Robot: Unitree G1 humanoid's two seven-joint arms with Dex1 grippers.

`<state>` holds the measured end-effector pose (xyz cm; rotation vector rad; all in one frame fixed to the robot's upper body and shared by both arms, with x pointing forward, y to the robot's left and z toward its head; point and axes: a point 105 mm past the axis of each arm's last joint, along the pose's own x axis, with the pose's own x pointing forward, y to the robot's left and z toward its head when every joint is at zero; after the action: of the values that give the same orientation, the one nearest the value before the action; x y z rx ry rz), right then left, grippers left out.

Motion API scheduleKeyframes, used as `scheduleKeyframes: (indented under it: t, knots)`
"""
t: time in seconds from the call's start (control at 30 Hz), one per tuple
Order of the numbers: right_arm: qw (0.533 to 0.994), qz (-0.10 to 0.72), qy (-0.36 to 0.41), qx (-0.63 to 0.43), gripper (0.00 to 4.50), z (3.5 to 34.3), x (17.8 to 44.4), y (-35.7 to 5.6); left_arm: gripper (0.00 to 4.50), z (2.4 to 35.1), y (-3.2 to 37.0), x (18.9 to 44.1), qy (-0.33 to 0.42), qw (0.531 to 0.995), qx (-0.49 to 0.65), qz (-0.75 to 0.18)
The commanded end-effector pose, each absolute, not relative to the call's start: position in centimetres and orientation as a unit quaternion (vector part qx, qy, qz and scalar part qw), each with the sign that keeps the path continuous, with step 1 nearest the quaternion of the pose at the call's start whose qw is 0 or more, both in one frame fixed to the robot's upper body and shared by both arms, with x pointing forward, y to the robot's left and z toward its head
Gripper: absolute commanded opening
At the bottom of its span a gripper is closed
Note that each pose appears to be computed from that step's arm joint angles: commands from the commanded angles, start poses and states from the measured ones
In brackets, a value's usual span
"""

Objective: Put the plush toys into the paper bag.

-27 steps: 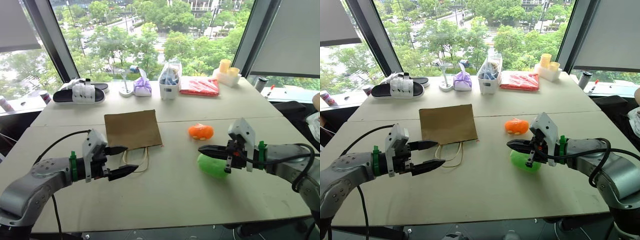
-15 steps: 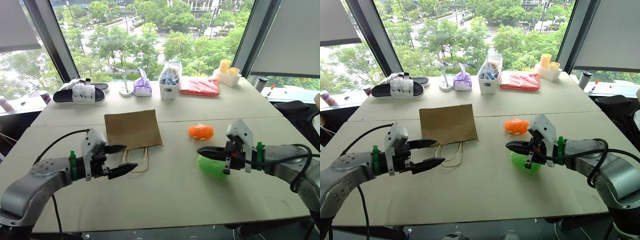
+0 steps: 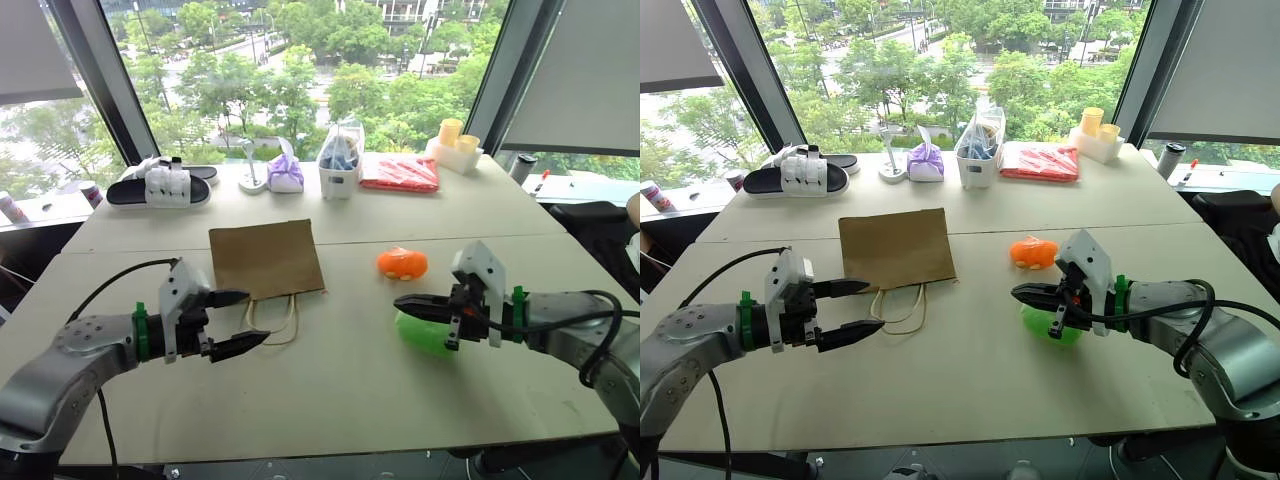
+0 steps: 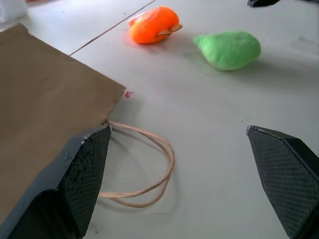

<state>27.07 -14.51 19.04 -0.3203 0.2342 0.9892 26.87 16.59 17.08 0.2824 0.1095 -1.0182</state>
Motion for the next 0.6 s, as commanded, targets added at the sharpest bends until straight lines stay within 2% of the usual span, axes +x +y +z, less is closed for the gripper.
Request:
scheduleKeyframes:
  t: [0.03,0.27,0.4,0.6]
  knots:
    - [0.856,0.480,0.091,-0.166,0.00,19.3,26.7,-13.6,4.46,16.1,17.1,27.2,0.030,0.835,0.243,-0.493]
    - [0.859,0.477,0.081,-0.166,0.00,18.9,26.9,-12.8,4.46,14.2,17.3,29.1,0.017,0.800,0.286,-0.527]
    - [0.861,0.474,0.079,-0.167,0.00,18.7,26.9,-12.5,4.46,13.9,16.9,31.2,-0.002,0.809,0.276,-0.518]
    - [0.866,0.468,0.073,-0.164,0.00,18.6,26.8,-12.3,4.46,12.8,16.1,32.5,-0.007,0.800,0.286,-0.528]
